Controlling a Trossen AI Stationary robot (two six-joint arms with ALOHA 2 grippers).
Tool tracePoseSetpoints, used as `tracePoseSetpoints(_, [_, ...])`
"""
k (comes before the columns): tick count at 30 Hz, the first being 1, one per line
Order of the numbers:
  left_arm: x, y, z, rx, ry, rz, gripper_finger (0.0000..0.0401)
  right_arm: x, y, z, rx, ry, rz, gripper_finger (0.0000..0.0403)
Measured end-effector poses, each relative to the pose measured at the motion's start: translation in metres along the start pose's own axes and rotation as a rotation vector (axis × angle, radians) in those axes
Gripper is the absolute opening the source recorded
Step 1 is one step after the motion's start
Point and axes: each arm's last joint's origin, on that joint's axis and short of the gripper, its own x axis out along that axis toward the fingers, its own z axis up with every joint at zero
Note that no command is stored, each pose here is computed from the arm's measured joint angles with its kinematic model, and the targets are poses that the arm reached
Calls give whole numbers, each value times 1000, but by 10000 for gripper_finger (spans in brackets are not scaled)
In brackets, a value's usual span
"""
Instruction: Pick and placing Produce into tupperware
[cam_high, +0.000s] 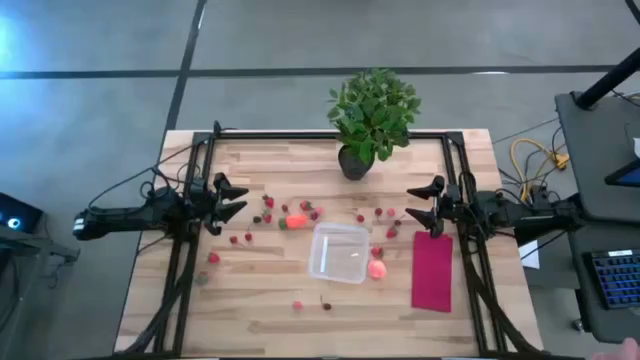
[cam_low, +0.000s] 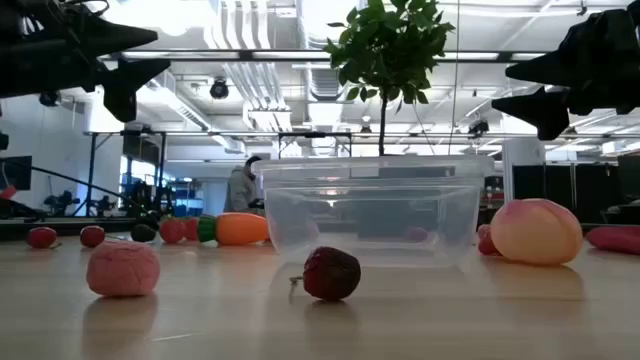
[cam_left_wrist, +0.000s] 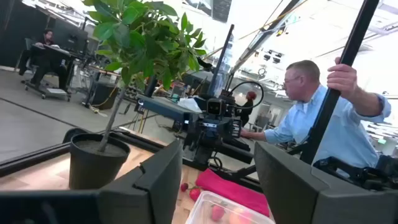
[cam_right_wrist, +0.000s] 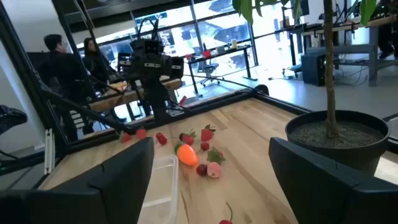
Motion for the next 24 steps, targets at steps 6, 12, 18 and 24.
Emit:
tracePoseSetpoints(6, [0, 0, 0, 0, 0, 0, 187, 0, 0, 0, 0, 0, 0, 306])
tracePoseSetpoints(12, [0, 0, 0, 0, 0, 0, 187, 0, 0, 0, 0, 0, 0, 310])
tracePoseSetpoints(18, [0, 0, 0, 0, 0, 0, 187, 0, 0, 0, 0, 0, 0, 307])
tracePoseSetpoints(24, [0, 0, 0, 0, 0, 0, 187, 0, 0, 0, 0, 0, 0, 309])
